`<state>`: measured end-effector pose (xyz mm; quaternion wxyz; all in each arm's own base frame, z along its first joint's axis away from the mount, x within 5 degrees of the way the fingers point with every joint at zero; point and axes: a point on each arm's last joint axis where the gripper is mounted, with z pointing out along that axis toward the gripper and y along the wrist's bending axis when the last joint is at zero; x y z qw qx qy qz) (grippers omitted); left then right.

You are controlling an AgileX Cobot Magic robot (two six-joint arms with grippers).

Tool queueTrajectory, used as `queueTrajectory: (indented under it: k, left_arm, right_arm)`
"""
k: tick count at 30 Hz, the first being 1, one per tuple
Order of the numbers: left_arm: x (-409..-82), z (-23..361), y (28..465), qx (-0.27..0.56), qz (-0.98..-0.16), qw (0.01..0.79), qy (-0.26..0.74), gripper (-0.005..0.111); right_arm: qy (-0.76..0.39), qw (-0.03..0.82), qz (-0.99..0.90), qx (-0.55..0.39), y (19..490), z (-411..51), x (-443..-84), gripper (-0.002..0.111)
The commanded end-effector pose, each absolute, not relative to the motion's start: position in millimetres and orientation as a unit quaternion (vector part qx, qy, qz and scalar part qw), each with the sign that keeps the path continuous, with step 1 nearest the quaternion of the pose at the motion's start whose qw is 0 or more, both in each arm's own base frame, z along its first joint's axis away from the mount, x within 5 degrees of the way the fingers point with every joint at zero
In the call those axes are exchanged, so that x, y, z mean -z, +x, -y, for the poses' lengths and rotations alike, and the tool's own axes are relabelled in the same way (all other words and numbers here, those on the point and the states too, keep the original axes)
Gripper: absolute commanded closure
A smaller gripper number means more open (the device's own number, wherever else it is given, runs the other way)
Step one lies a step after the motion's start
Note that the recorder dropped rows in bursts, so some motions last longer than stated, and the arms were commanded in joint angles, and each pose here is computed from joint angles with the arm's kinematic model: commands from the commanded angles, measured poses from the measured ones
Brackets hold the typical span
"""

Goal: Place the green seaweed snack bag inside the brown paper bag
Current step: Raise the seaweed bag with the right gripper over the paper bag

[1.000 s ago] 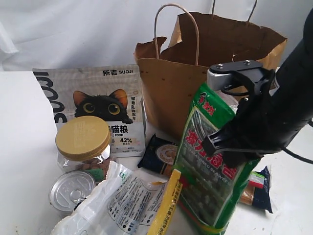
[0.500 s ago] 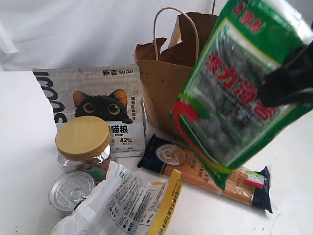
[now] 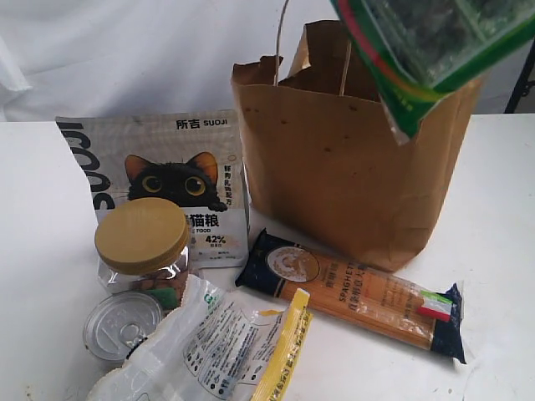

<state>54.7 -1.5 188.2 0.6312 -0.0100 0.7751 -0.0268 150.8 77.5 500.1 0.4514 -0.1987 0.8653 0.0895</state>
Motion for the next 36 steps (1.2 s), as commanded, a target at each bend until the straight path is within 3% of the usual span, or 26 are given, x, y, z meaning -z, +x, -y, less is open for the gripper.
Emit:
queueTrajectory:
  k: [1, 11, 18, 28, 36]
  left_arm:
    - [-188, 2, 55, 0.029, -0.772, 0.635, -0.009, 0.106]
    - [-188, 2, 55, 0.029, -0.772, 0.635, -0.009, 0.106]
    - [-188, 2, 55, 0.029, -0.772, 0.635, -0.009, 0.106]
    - [-188, 2, 55, 0.029, -0.772, 0.635, -0.009, 0.106]
    - [-188, 2, 55, 0.029, -0.772, 0.635, -0.009, 0.106]
  right_arm:
    - [-0.186, 0.495, -0.844, -0.089, 145, -71, -519, 0.108]
    - [-0.184, 0.545, -0.81, -0.114, 134, -67, -545, 0.108]
    - [-0.19, 0.566, -0.801, -0.054, 156, -70, -544, 0.108]
    - [-0.269, 0.526, -0.807, 0.009, 247, -121, -501, 0.108]
    - [-0.29, 0.469, -0.833, 0.041, 293, -132, -462, 0.108]
